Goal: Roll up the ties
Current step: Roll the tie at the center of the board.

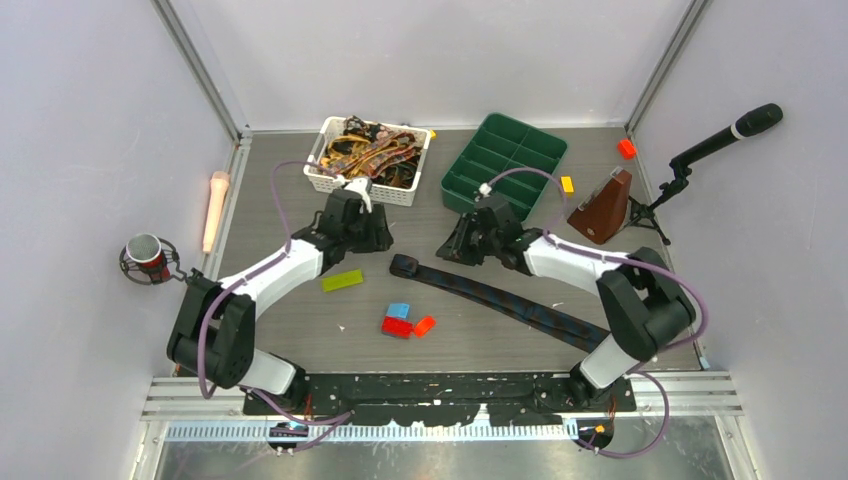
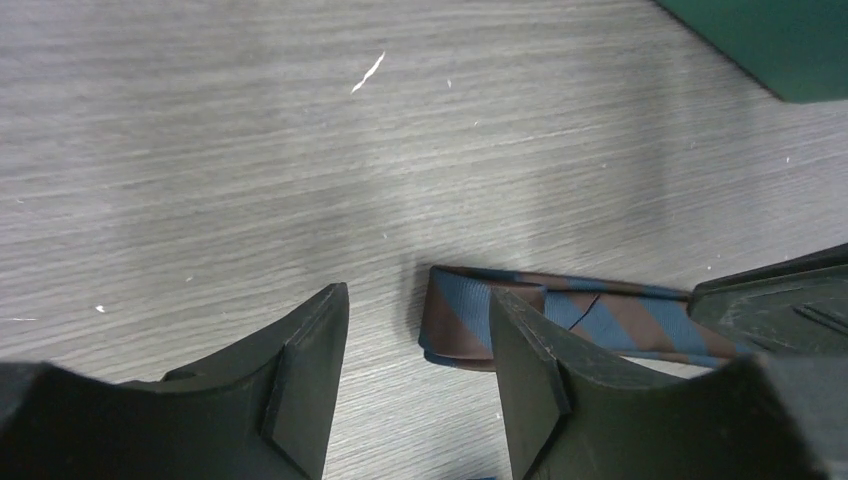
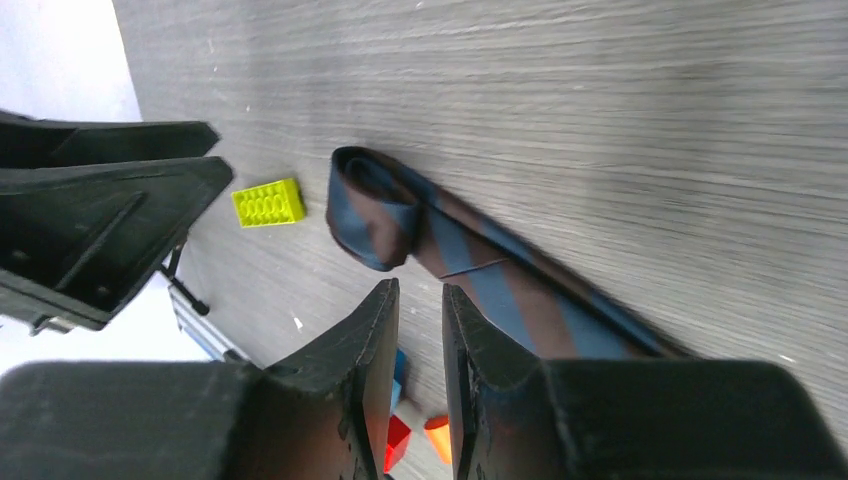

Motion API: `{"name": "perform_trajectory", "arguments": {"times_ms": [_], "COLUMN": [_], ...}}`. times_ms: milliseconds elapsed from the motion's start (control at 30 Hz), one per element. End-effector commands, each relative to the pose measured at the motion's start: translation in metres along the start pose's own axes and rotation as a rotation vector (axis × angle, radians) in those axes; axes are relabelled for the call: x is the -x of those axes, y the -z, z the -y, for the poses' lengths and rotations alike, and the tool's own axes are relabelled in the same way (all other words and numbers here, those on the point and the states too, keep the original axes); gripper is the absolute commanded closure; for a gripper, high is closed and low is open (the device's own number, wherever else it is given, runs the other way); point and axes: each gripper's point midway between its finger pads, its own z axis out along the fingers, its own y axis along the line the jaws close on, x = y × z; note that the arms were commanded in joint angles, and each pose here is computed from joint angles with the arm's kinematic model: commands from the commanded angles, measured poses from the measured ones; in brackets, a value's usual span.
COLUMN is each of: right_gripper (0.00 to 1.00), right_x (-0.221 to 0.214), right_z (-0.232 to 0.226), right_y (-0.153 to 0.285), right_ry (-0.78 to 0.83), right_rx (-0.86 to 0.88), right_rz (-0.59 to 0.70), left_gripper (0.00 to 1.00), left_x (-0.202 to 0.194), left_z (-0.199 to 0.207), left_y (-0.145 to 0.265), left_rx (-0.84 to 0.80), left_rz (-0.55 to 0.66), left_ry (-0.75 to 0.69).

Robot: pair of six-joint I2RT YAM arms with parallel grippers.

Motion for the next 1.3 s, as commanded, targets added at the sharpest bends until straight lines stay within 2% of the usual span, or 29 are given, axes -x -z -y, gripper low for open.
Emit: {"name": "perform_trajectory", "arguments": {"times_ms": [0,167,467,1033,1267], "right_gripper": [0.71,0.71,0.74,0.83,0.85], "right_x": [0.0,-0.019,-0.034,-0.044,-0.046], "right_z": [-0.058,-0.058,-0.056,-0.031,-0.016], "right_y": [-0.01,-0.031,-0.05,-0.069,-0.067], "right_ry": [0.008,-0.007,-0.012,-0.046,-0.037], "right_rx": [0.176,0.18,0.177,0.065,-0.015], "right_rz": [-0.045,-0.137,-0.21,-0.236,-0.238], "left_gripper": [0.44,0.44,0.45,0.45,0.37], "left_x": [0.005,-0.011,-0.021,-0.041,-0.048], "left_z": [0.018,0.018,0.014,0.01,0.014], "left_y": [-0.002,-0.017,-0.023,-0.03,-0.031], "left_rx": [-0.203,-0.246,-0.247,-0.261,-0.298], "left_rz": [0.028,0.012,-0.003,-0.05,-0.069], "left_ry": [0.123,0.125,0.116,0.111,0.116]}}
